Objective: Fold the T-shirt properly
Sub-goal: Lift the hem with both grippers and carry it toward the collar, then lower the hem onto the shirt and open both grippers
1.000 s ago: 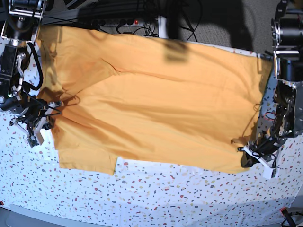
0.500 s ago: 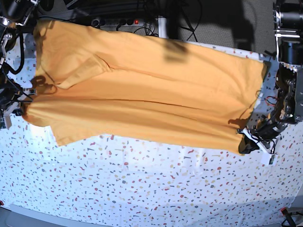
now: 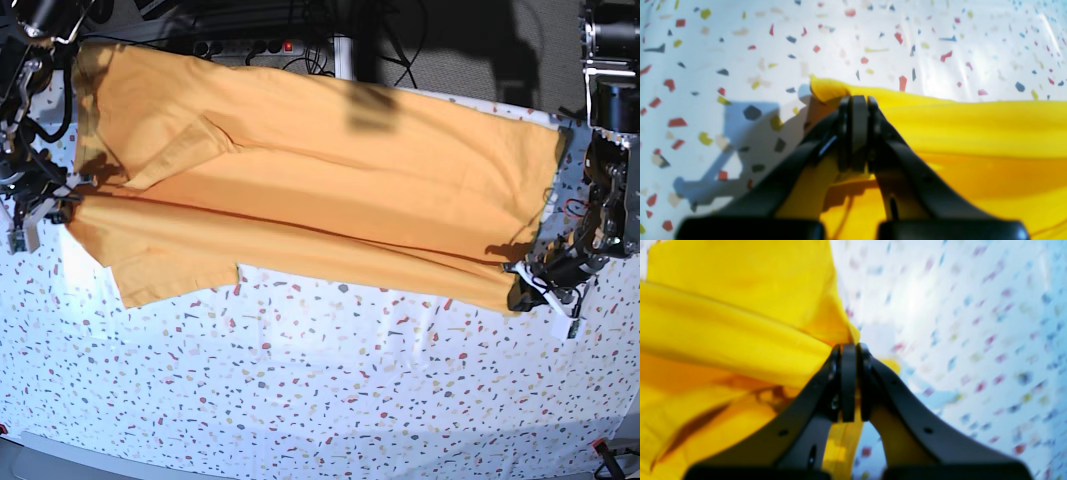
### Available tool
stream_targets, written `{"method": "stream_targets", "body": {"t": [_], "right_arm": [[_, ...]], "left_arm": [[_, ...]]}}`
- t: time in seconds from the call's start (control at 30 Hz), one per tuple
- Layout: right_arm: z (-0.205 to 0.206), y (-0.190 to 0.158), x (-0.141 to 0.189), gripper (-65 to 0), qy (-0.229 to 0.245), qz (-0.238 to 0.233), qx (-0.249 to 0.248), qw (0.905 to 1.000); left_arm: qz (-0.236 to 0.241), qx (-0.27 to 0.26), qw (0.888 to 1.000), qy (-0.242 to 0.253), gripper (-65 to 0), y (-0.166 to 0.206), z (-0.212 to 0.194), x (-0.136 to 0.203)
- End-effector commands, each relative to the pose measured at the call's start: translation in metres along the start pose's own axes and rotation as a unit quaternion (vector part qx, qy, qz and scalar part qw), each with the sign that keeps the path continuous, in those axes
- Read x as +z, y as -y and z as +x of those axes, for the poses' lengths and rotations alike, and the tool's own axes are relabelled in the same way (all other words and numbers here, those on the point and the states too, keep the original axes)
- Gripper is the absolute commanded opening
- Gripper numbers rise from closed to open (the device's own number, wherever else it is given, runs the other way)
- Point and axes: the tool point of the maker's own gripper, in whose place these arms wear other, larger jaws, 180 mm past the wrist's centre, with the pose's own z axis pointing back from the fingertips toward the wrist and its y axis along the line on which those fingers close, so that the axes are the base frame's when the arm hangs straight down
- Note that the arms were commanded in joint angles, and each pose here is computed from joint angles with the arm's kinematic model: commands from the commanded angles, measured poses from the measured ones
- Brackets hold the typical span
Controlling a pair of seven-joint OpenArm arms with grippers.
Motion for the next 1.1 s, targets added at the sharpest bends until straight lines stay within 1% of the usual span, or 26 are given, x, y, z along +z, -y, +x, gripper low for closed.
{"method": "stream_targets", "body": {"t": [0.0,0.1,0.17,0.23,0.33,0.4,0.5,0.6,0.73,0.83,0.9,1.0,1.07], "right_arm": [[0.009,0.006,0.005,-65.0,0.015,-0.007,0.007,0.9998],[-0.011,-0.002,0.005,-65.0,-0.010,0.000,0.000,1.0000],[-0.023,-0.004,0.005,-65.0,-0.023,-0.007,-0.013,0.9996],[-0.032,-0.005,0.005,-65.0,-0.034,-0.013,-0.017,0.9992],[-0.036,-0.005,0.005,-65.0,-0.043,-0.015,-0.021,0.9988],[-0.036,-0.004,0.006,-65.0,-0.041,-0.017,-0.022,0.9987],[-0.036,0.002,0.007,-65.0,-0.041,-0.028,-0.032,0.9983],[-0.036,0.011,0.011,-65.0,-0.037,-0.040,-0.039,0.9978],[-0.030,0.023,0.021,-65.0,-0.023,-0.056,-0.048,0.9970],[-0.019,0.022,0.026,-65.0,-0.004,-0.050,-0.055,0.9972],[-0.015,0.017,0.027,-65.0,0.000,-0.041,-0.057,0.9975],[-0.017,0.013,0.029,-65.0,-0.014,-0.032,-0.046,0.9983],[-0.021,0.013,0.030,-65.0,-0.026,-0.032,-0.046,0.9981]], "left_arm": [[-0.007,-0.007,1.000,0.029,-65.0,-0.002,0.026,0.006],[-0.035,0.002,0.999,0.013,-65.0,0.009,0.022,0.006],[-0.049,0.001,0.999,-0.006,-65.0,0.017,0.020,0.008],[-0.055,-0.014,0.998,-0.033,-65.0,0.024,0.017,0.011],[-0.062,-0.042,0.995,-0.064,-65.0,0.034,0.017,0.018],[-0.063,-0.061,0.994,-0.071,-65.0,0.040,0.021,0.022],[-0.050,-0.090,0.992,-0.074,-65.0,0.040,0.027,0.026],[-0.038,-0.105,0.991,-0.076,-65.0,0.036,0.030,0.029],[-0.029,-0.110,0.990,-0.084,-65.0,0.027,0.029,0.034],[-0.028,-0.110,0.990,-0.088,-65.0,0.024,0.028,0.036],[-0.038,-0.100,0.991,-0.086,-65.0,0.028,0.029,0.036],[-0.060,-0.083,0.990,-0.098,-65.0,0.036,0.024,0.038],[-0.064,-0.080,0.988,-0.114,-65.0,0.037,0.018,0.039]]}}
